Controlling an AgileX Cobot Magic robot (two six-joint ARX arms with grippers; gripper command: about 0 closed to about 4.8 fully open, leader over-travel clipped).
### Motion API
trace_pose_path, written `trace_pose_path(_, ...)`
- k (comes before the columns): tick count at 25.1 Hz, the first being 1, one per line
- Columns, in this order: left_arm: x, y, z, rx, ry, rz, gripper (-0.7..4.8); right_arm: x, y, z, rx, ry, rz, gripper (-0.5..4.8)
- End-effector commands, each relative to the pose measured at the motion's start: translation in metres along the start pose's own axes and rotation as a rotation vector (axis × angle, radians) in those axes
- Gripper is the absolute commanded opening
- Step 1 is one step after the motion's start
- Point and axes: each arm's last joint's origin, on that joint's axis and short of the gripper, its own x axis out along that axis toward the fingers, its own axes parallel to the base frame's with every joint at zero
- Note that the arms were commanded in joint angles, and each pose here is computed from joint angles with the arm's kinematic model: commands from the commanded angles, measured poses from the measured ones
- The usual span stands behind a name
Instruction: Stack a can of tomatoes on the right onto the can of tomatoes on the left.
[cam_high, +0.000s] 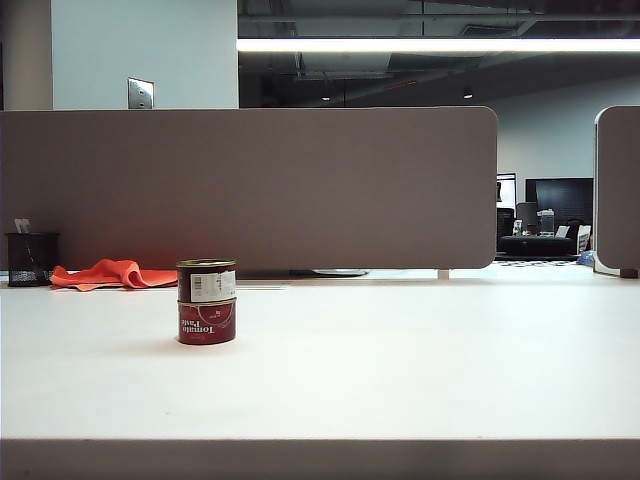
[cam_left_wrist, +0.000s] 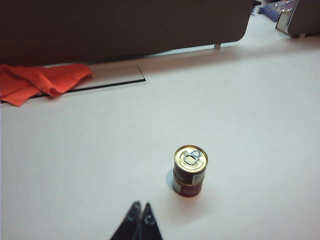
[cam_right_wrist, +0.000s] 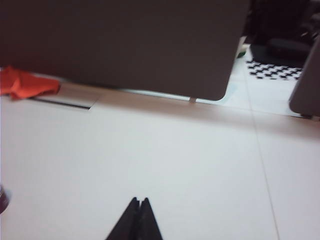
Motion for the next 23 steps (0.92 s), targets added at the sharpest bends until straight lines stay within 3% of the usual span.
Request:
trace_pose_path(1, -0.004, 0.0, -0.009, 0.017, -0.11, 0.036, -0.04, -0.002, -0.003, -0.025, 0.026, -0.047, -0.087, -0.03)
trace_pose_path(3, -0.003, 0.001, -0.02, -0.006, -0.105, 0.07, -0.04, 0.001, -0.004, -0.049, 0.001, 0.0, -0.156, 0.0)
trace_pose_path(5, 0.001, 0.002, -0.03, -0.061, -0.082, 0.07, -0.04, 0.002, -0.003, -0.066, -0.006, 0.036, -0.154, 0.04)
trace_pose_path(7, 0.009, 0.003, -0.042, -0.099, -0.054, 0.071, -0.04, 0.006, -0.001, -0.085, 0.055, 0.01, -0.152, 0.04)
trace_pose_path(12, 0.026, 0.005, -0.064, -0.091, -0.125, 0.067, -0.04, 0.013, 0.002, -0.113, 0.11, -0.094, -0.147, 0.03)
trace_pose_path(19, 0.042, 0.006, -0.101, -0.096, -0.089, 0.069, -0.04, 0.022, 0.007, -0.149, 0.107, -0.091, -0.146, -0.01)
trace_pose_path(23, 0.046, 0.006, -0.113, -0.096, -0.09, 0.068, -0.04, 0.026, 0.01, -0.162, 0.074, -0.05, -0.089, -0.01)
